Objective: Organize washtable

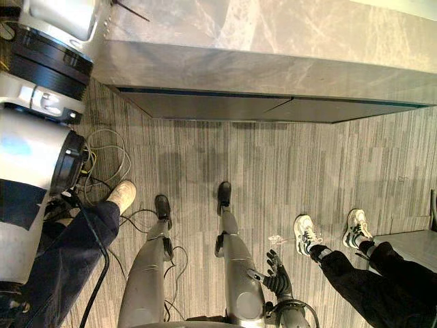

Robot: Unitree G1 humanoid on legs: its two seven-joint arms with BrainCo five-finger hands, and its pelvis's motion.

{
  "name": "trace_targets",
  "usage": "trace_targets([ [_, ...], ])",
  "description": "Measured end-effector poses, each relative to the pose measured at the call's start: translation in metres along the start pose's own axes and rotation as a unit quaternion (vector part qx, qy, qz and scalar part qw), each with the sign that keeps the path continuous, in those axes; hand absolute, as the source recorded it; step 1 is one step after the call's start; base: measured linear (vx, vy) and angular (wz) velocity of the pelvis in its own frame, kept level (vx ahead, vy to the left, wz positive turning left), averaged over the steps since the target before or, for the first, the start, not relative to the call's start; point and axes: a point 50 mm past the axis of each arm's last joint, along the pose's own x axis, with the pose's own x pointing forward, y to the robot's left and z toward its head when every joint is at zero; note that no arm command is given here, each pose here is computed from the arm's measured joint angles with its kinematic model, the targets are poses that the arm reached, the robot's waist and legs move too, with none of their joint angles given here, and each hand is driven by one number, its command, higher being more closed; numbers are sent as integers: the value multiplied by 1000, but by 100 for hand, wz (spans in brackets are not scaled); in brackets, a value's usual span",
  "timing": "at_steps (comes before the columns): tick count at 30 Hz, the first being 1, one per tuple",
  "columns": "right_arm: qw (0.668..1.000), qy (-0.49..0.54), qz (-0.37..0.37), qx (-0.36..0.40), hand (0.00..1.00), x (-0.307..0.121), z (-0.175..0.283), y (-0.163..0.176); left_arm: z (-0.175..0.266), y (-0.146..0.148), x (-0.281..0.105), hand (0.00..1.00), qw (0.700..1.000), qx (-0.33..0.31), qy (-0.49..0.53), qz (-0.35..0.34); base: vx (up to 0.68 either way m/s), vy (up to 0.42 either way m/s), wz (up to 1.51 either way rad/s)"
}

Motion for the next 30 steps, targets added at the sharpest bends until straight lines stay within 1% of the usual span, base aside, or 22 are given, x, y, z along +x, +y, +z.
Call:
trace_targets([
  [2,1000,3,-2,-1,0,-1,-1,-1,-28,-10,-18,100,999,-11,43,-12,-29,-15,-4],
  [4,1000,3,-1,0,0,0,-1,0,-36,-21,-30,100,998,-23,51,-26,-12,-14,5],
  [6,1000,7,0,10,0,0,-4,5,-37,-25,-39,100,998,-37,44,-34,-20,-48,16],
  [10,1000,22,-7,16,0,-1,-11,4,-42,-36,-75,100,995,-66,20,-68,-1,-74,13],
  [12,999,40,-12,18,0,-1,-19,4,-54,-37,-112,100,992,-91,27,-89,41,-44,15],
  [13,999,44,-13,18,0,-1,-20,4,-57,-36,-120,100,991,-94,29,-92,70,-14,12],
  [15,998,58,-22,25,0,-1,-26,2,-66,-32,-154,100,987,-106,45,-108,69,12,12],
  [16,998,62,-23,25,0,0,-27,2,-68,-29,-165,100,987,-110,51,-109,74,22,13],
  [18,996,79,-20,22,0,2,-34,1,-76,-18,-208,100,982,-133,86,-107,113,40,19],
  [24,993,115,-30,17,0,3,-47,-2,-86,5,-283,100,969,-149,181,-83,96,30,14],
  [26,989,141,-34,15,0,4,-55,-4,-94,10,-323,100,953,-148,254,-79,75,7,12],
  [27,988,148,-35,14,0,4,-56,-5,-96,12,-335,100,947,-147,275,-74,69,3,13],
  [29,985,165,-40,12,0,4,-61,-7,-96,11,-380,100,919,-161,356,-64,65,14,26],
  [30,984,170,-41,11,0,4,-62,-8,-94,10,-390,100,911,-167,373,-63,36,26,29],
])
